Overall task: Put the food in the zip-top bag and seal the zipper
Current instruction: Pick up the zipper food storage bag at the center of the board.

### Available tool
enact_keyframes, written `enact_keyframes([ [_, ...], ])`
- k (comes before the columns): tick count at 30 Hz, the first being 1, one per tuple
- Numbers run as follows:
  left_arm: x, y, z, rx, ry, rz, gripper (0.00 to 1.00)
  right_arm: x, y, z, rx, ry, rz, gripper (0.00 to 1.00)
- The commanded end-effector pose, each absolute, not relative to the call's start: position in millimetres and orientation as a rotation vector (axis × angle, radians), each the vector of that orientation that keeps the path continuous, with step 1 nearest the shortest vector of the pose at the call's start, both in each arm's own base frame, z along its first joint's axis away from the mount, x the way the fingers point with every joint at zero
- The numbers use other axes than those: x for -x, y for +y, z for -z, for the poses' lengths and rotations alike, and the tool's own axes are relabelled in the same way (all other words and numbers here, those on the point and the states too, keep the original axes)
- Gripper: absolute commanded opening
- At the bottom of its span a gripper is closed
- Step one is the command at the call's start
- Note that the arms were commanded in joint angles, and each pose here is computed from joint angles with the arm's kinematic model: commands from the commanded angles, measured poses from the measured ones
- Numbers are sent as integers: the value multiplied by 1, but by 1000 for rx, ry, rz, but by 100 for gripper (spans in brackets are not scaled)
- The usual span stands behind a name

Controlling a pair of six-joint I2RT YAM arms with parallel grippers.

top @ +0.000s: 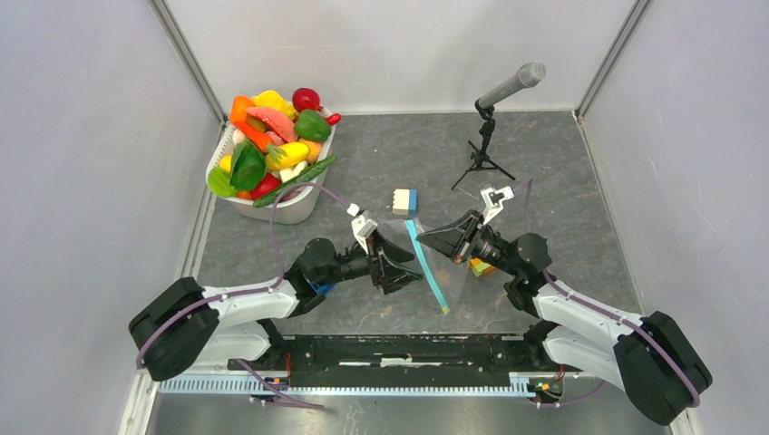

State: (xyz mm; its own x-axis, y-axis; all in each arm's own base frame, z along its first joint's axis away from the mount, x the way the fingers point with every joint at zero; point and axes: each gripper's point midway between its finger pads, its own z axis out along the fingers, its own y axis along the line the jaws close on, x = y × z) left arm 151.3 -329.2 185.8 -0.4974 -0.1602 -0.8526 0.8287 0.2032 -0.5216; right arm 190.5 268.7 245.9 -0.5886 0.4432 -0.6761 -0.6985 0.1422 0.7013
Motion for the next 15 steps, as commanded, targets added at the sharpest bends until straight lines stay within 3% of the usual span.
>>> enact_keyframes([
  [1, -146, -348, -225, -679, 1453, 1540, 80, -188, 265, -268, 241, 1433, -1641, 0],
  [5, -141, -365, -216, -716, 1471, 1558, 74, -187, 263, -273, 219, 1409, -1668, 0],
  [9, -133, -372, -210, -739, 1480, 1561, 59, -195, 260, -275, 160, 1401, -1643, 0],
  [15, -124, -374, -191, -748, 1538, 1384, 60, -206, 254, -282, 50, 1376, -1646, 0],
])
